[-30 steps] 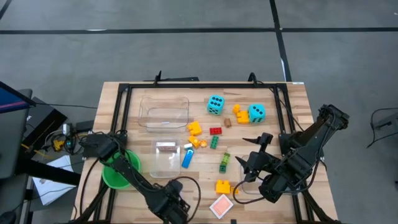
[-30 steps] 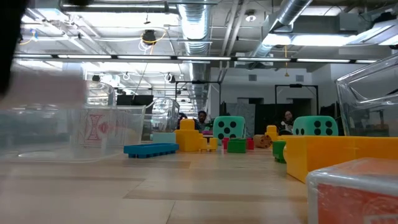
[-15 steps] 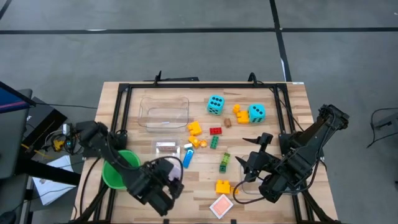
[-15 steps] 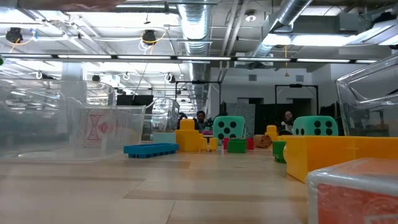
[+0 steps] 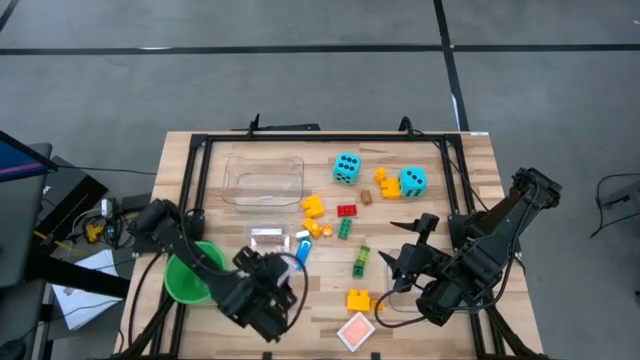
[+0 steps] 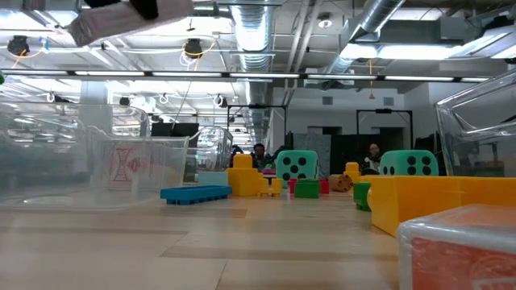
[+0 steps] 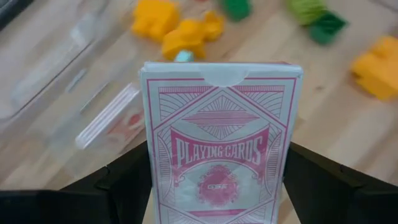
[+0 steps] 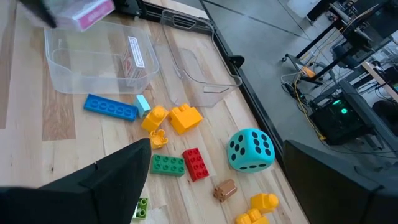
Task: Pick & Place Toys
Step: Put the pink playing card box into the bottom left transparent bin
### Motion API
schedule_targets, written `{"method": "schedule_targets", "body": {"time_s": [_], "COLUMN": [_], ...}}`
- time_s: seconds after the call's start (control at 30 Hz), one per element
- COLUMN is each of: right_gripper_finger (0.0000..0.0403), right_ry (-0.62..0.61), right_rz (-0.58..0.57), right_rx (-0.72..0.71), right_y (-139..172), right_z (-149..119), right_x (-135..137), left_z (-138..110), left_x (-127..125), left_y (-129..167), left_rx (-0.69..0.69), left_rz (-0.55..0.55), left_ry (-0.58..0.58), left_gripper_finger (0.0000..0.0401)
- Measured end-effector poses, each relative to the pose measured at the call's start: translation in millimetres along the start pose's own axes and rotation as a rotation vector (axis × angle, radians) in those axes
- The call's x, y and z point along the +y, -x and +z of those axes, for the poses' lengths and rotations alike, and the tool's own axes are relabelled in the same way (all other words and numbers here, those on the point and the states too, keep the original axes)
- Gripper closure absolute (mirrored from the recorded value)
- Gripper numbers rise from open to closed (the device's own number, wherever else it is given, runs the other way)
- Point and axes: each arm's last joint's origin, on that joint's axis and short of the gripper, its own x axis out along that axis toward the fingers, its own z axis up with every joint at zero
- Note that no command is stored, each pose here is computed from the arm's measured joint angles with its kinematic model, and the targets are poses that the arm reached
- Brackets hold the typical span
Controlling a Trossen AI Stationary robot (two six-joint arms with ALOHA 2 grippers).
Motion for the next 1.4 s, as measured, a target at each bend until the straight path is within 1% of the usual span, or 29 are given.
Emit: {"method": "schedule_targets", "body": {"time_s": [0.07,0.17,0.27,0.37,0.4,0.43,0.53,0.67,0.87,0.9,1.0,1.17,1.27,1.4], "right_gripper_finger": [0.0047,0.0047,0.0047,0.0047,0.0047,0.0047,0.0047,0.0047,0.0047,0.0047,0.0047,0.0047,0.0047,0.0047], "right_ry": [0.005,0.023,0.084,0.128,0.126,0.099,-0.026,-0.155,-0.190,-0.195,-0.215,-0.208,-0.208,-0.214], "right_rz": [-0.001,-0.005,0.001,0.055,0.077,0.093,0.112,0.118,0.072,0.067,0.059,0.071,0.074,0.050], "right_rx": [0.001,0.006,0.006,0.017,0.022,0.015,-0.031,-0.075,-0.046,-0.042,-0.046,-0.051,-0.054,-0.065], "right_y": [0.0,0.0,-1.4,-5.2,-6.3,-7.2,-12.3,-17.9,-36.5,-38.0,-39.9,-36.4,-35.3,-36.3], "right_z": [-0.2,-1.1,-2.7,-4.7,-3.5,-1.0,10.1,22.4,24.8,25.0,26.9,26.0,25.9,26.7], "right_x": [-0.1,-0.9,1.5,9.9,11.7,13.3,16.5,14.2,12.2,11.2,8.6,11.3,11.9,10.8], "left_z": [-7.2,-16.0,-22.5,-26.4,-26.5,-26.8,-25.8,-21.6,-3.1,2.1,23.5,54.4,64.1,67.1], "left_x": [-8.9,-19.0,-28.3,-34.5,-36.9,-38.7,-45.5,-57.3,-71.9,-74.4,-79.0,-76.1,-73.8,-72.5], "left_y": [2.7,9.4,17.6,24.0,25.1,25.2,19.4,-2.0,-35.8,-40.1,-51.9,-69.1,-74.9,-77.4], "left_rx": [-0.044,-0.100,-0.164,-0.257,-0.297,-0.340,-0.469,-0.618,-0.825,-0.837,-0.814,-0.775,-0.762,-0.757], "left_rz": [-0.043,-0.111,-0.182,-0.209,-0.211,-0.199,-0.130,0.030,0.304,0.340,0.395,0.471,0.497,0.504], "left_ry": [-0.066,-0.125,-0.180,-0.228,-0.237,-0.252,-0.307,-0.394,-0.412,-0.411,-0.405,-0.392,-0.390,-0.386], "left_gripper_finger": [0.0107,0.0107,0.0107,0.0107,0.0107,0.0107,0.0107,0.0107,0.0107,0.0107,0.0107,0.0107,0.0107,0.0106]}}
